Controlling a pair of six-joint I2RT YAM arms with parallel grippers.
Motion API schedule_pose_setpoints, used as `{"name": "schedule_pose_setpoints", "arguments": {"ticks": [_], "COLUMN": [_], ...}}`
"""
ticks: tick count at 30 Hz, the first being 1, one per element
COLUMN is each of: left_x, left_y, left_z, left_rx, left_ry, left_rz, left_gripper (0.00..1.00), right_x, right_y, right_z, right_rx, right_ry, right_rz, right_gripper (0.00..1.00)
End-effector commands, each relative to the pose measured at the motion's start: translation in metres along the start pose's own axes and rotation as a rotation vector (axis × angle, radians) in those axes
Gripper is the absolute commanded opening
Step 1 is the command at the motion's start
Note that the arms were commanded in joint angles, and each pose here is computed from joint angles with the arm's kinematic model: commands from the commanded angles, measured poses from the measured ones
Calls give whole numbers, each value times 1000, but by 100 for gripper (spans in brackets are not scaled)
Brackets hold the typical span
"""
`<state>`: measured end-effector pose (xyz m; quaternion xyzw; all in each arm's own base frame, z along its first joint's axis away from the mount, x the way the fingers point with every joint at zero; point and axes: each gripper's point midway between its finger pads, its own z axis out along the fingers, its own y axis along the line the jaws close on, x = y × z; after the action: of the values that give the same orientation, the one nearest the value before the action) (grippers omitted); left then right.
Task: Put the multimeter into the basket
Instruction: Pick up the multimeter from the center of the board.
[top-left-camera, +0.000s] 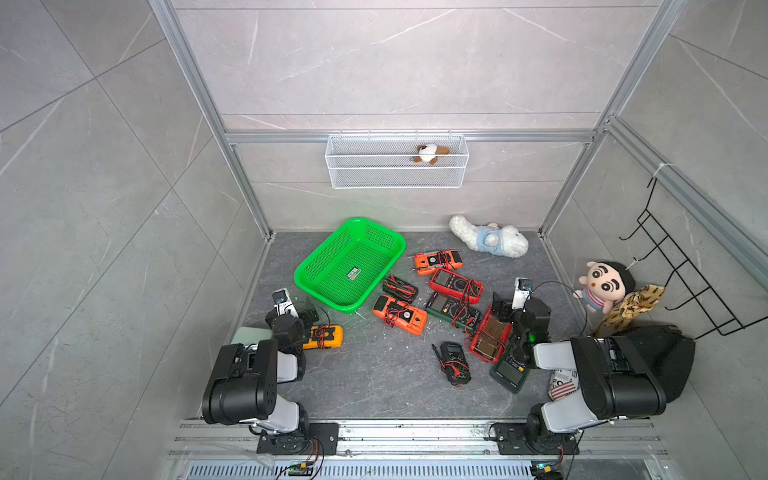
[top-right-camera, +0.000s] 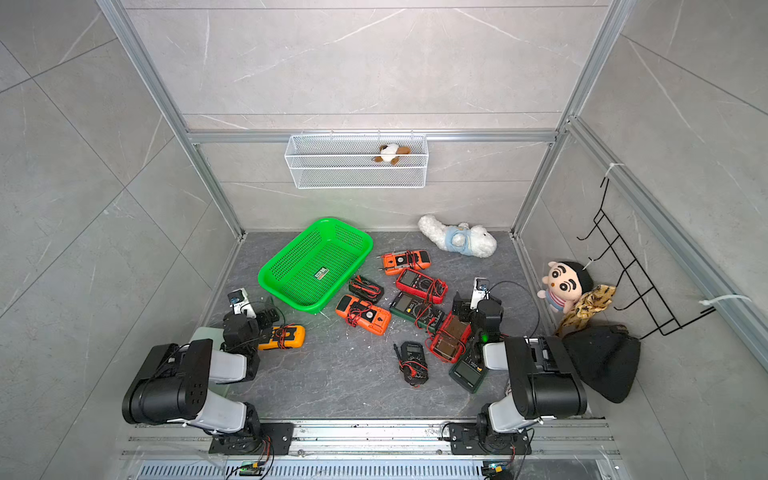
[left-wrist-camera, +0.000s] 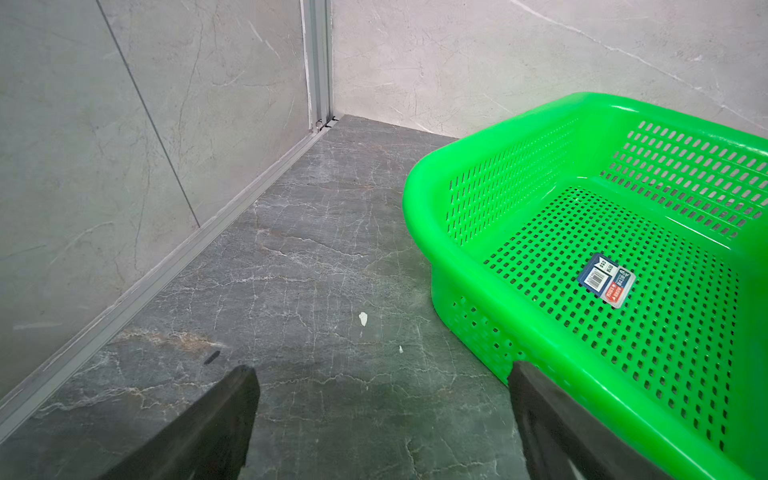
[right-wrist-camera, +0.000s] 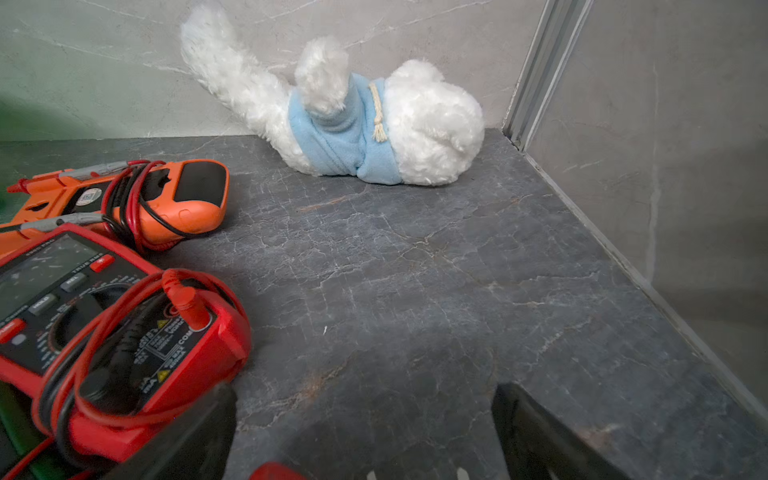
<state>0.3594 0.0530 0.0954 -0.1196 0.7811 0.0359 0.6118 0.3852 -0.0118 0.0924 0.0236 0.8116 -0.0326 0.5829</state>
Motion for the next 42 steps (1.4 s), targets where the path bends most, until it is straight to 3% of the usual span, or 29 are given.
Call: {"name": "schedule_pose_setpoints", "arguments": {"ticks": [1, 29, 32, 42], "left_x": [-17, -17, -18, -50], "left_y": [-4, -5, -5, 5], "left_z": [3, 3, 4, -10], "left_rx": [15, 19, 20, -45], "left_ry": [-52, -51, -44, -91], "left_rz": [-12, -12, -9, -45], "left_gripper": [98, 98, 98, 98], "right_x": [-3, -4, -7, -32], "right_y": [2, 2, -7, -17], "right_z": [4, 4, 2, -19], "right_rx": [-8, -9, 40, 88], "right_ry": [-2, -5, -11, -49], "right_rz": [-11, -11, 6, 25], "right_gripper": [100, 100, 100, 100]}}
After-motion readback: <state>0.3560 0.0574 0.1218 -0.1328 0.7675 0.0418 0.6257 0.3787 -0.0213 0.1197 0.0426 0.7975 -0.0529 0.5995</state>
